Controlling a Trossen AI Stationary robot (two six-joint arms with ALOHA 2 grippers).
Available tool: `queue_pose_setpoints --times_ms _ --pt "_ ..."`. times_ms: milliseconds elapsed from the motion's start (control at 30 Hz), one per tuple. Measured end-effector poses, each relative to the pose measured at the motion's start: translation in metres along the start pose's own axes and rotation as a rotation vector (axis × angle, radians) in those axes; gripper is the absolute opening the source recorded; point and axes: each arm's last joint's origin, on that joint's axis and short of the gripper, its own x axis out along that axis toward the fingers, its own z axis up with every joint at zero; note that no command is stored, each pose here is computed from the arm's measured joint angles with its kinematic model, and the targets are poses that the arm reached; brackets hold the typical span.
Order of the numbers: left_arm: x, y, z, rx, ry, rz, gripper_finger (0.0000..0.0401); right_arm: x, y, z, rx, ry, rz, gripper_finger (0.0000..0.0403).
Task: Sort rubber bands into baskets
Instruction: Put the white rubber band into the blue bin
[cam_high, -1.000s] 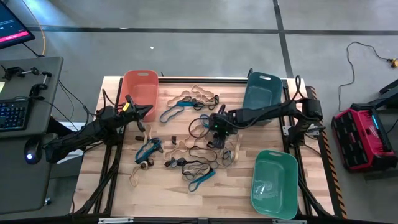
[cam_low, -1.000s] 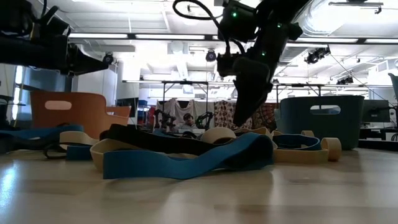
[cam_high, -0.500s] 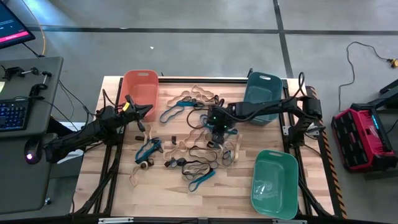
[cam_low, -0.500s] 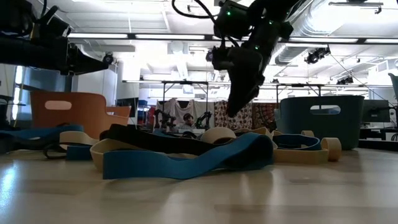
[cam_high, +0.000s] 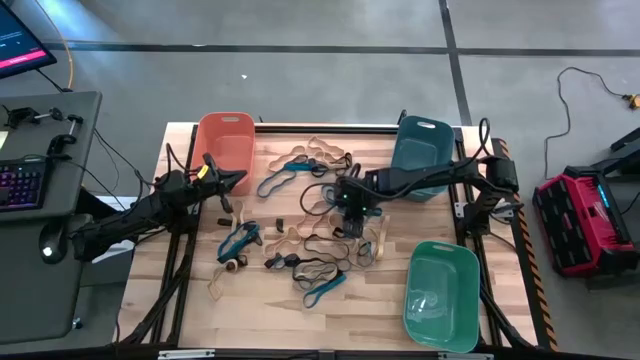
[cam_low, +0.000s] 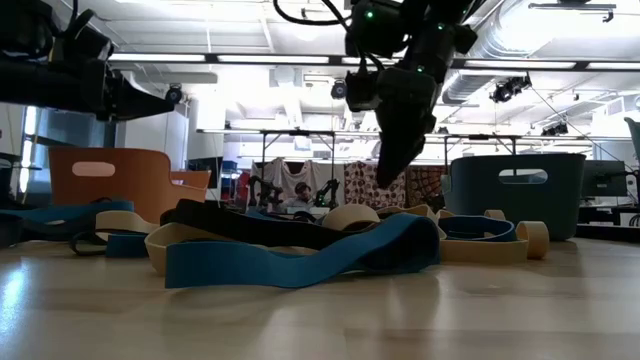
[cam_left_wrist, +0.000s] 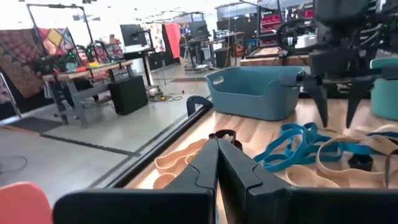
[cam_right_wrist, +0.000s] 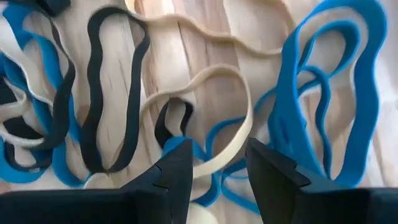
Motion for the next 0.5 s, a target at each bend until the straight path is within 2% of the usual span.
queue_pose_setpoints --times_ms 67,233,367,500 --pt "0.000 0.000 0.000 0.001 -0.004 0.002 0.0000 0.000 0.000 -0.002 0.025 0.016 -0.003 0.0138" --pt "0.000 0.000 0.001 0.001 -0.012 0.005 0.0000 0.000 -0.001 -0.001 0.175 0.012 -0.013 0.0138" --pt "0.000 0.000 0.001 0.002 -0.010 0.004 0.0000 0.004 0.003 -0.001 0.178 -0.017 -0.099 0.0138" --pt "0.000 0.000 0.001 0.003 -0.010 0.004 0.0000 0.015 0.003 -0.002 0.187 0.005 -0.117 0.0138"
